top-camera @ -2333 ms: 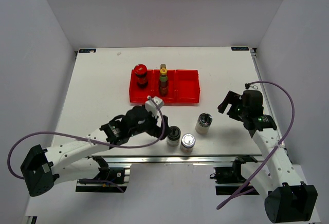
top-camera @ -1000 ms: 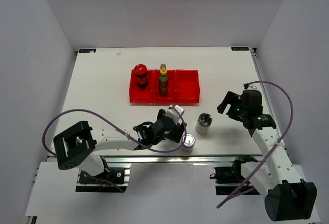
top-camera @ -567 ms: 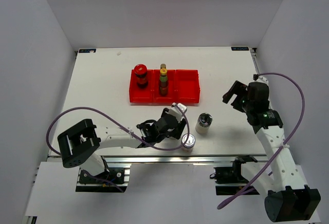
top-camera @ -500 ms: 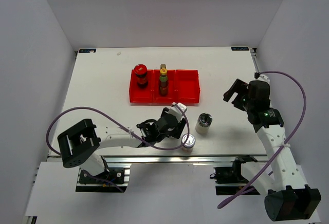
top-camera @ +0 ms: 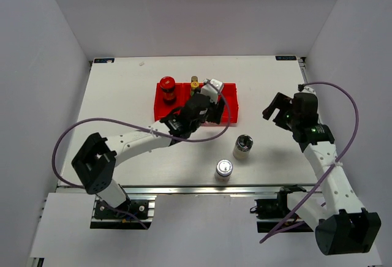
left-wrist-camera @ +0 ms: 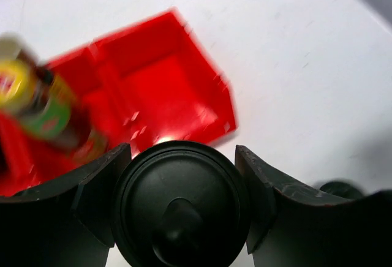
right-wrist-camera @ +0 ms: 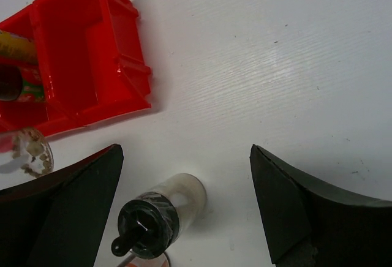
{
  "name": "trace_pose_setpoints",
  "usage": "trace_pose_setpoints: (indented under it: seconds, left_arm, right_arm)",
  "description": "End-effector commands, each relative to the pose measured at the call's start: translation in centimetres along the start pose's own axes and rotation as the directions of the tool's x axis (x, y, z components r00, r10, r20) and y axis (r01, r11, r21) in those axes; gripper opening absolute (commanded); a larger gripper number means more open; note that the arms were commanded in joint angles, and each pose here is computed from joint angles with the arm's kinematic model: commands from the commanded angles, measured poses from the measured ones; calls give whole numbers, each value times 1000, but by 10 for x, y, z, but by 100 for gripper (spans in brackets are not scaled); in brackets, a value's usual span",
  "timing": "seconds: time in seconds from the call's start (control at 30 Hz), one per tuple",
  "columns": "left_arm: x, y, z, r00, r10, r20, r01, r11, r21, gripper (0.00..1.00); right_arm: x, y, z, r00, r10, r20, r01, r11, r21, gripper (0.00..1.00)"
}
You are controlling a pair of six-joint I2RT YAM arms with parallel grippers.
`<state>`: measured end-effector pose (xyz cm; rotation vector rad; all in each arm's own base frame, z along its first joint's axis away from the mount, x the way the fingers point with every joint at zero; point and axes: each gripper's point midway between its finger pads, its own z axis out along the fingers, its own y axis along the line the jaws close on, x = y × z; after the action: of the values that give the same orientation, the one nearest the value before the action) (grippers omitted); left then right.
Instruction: Organize the condiment bottles
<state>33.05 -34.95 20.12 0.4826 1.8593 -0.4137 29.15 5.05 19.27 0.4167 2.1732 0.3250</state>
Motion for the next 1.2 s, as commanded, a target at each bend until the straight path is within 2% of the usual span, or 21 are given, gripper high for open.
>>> trace_pose_setpoints:
  seconds: [0.0,0.03,0.07,0.13,0.23,0.27,0.3,0.47,0.73,1.17]
  left_arm:
    - [-48,-14,17,996,15,92,-22,996,83,48]
    - [-40,-12,32,998,20,67,-25,997,77,47]
    - [-59,-10,39,996,7,92,-14,997,82,47]
    - [-51,-12,57,997,26,66,-32,996,84,47]
    - [-66,-12,74,994,46,96,-54,995,82,48]
    - [-58,-7,89,996,50,77,-55,996,68,48]
    - [-71,-8,94,994,41,100,-48,996,71,48]
    - [-70,4,132,994,59,90,-61,998,27,49]
    - [-49,23,176,996,61,58,-59,998,-32,51]
    - [-19,39,209,998,11,60,-9,999,-34,58]
  right_arm:
    - [-2,2,12,1000,-23,-1,23,1000,-13,89]
    - [1,-5,19,1000,-24,-17,24,999,27,89]
    - [1,-10,21,1000,-23,-20,24,998,54,89]
    - [-1,-22,27,999,-32,-33,37,990,133,89]
    - [-5,-32,31,999,-35,-28,40,980,193,89]
    - [-5,-33,34,999,-29,-29,35,979,201,89]
    - [-5,-34,36,999,-27,-24,32,978,205,89]
    - [-16,-13,50,998,-69,12,67,993,92,89]
    - [-12,-14,65,997,-73,-11,74,992,100,89]
    - [0,-16,85,993,-84,-78,92,991,98,89]
